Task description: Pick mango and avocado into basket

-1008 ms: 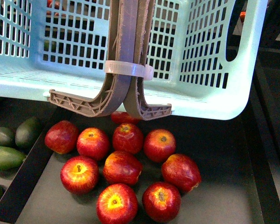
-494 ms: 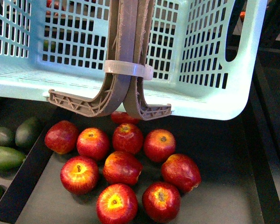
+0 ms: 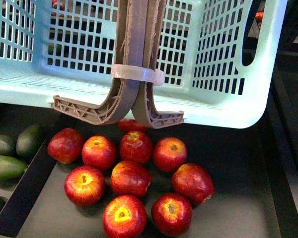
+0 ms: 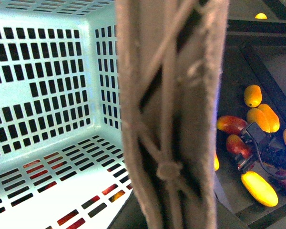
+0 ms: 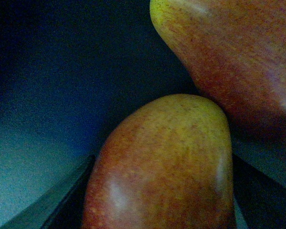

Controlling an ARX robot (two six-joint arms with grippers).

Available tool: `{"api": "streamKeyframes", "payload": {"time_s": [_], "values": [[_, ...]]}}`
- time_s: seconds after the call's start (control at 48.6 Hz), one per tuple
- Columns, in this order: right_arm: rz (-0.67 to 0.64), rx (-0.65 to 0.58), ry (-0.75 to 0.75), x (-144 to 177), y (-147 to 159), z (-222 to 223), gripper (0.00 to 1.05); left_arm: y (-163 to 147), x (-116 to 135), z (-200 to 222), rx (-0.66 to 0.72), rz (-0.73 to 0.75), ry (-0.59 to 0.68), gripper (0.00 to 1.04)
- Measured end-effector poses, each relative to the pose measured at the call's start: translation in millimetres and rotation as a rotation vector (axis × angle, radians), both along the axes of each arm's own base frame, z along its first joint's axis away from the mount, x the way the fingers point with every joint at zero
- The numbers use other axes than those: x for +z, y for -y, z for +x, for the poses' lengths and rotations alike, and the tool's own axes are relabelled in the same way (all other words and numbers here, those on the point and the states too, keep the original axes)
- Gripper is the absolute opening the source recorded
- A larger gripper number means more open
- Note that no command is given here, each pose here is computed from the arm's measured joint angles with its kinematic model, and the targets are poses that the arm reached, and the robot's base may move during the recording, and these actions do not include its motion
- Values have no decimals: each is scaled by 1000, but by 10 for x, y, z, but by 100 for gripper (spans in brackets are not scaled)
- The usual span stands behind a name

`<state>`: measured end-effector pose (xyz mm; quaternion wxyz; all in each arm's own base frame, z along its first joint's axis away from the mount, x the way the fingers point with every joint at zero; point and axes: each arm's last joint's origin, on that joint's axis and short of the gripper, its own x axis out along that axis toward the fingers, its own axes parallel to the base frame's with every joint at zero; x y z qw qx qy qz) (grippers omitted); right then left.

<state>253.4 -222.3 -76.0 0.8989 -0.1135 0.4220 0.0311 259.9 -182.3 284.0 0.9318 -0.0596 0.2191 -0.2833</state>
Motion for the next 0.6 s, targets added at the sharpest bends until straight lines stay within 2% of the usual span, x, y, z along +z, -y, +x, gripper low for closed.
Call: {"api": "streamKeyframes", "payload": {"time_s": [0.082, 0.35, 0.494, 0.596], "values": [[3, -16, 12, 6, -4, 1, 67, 0, 0, 0, 0, 0, 0, 6], [49, -82, 102, 191, -79, -46, 65, 0, 0, 0, 0, 0, 0, 6], [120, -139, 256, 681, -189, -16, 65, 0, 0, 0, 0, 0, 0, 6], [190, -142, 341, 1088, -399, -13, 65, 0, 0, 0, 0, 0, 0, 6]]}}
